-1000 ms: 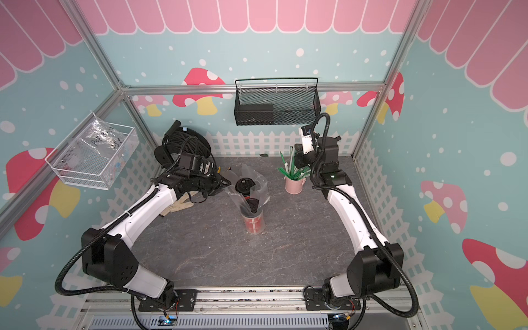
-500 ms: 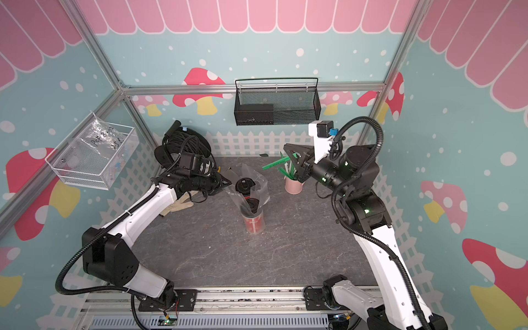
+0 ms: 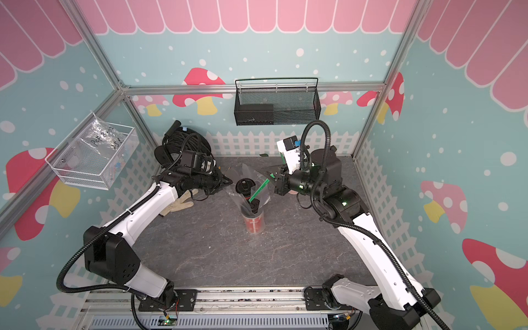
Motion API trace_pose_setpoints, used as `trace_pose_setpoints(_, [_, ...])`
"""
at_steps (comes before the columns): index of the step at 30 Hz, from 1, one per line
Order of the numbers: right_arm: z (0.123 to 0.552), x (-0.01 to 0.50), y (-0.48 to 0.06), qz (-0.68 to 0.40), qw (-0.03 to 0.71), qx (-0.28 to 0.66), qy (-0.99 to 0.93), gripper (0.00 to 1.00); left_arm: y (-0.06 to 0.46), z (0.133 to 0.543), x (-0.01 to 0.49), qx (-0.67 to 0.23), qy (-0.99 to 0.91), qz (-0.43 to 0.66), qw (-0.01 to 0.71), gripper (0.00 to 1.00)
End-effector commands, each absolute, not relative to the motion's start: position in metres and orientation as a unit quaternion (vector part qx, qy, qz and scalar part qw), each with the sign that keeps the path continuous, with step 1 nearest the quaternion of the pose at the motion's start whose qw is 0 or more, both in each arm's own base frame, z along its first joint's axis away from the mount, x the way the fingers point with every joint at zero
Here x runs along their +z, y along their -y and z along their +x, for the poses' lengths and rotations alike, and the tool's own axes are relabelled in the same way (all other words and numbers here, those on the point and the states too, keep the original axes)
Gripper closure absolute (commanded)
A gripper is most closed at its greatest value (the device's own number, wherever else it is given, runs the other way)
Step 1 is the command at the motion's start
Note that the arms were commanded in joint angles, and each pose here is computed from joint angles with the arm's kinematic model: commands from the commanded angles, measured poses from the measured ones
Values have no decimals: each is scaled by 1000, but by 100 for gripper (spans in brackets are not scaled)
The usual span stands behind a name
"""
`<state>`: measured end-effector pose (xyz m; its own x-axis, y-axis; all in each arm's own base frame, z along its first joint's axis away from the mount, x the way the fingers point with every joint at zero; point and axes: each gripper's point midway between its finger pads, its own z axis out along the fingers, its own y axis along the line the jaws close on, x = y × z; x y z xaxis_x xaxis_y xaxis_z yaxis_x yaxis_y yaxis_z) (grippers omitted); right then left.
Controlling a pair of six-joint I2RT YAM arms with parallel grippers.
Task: Pack milk tea into plastic carrier bags
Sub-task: Place the straw in the plastic carrier bag.
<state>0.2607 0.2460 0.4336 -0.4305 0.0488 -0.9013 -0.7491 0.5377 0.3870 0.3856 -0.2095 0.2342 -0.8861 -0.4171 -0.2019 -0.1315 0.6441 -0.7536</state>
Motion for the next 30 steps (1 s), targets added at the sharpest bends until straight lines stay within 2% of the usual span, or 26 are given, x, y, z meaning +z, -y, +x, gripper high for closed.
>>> trace_pose_setpoints(1, [251, 425, -248, -237, 456, 426, -745, 100, 215, 389, 244, -401, -886, -141, 188, 84])
trace_pose_setpoints(5, [251, 408, -251, -238, 422, 418, -768, 100, 215, 389, 243, -401, -886, -139, 186, 85])
trace_pose_setpoints(17, [251, 396, -254, -231, 385, 420, -789, 100, 215, 389, 240, -400, -886, -140, 186, 88])
trace_pose_setpoints(22, [257, 411, -251, -225, 396, 406, -793, 100, 216, 389, 240, -402, -886, -140, 186, 89])
trace_pose_setpoints(30, [263, 402, -264, -235, 360, 413, -803, 100, 218, 389, 238, -405, -885, -138, 185, 90])
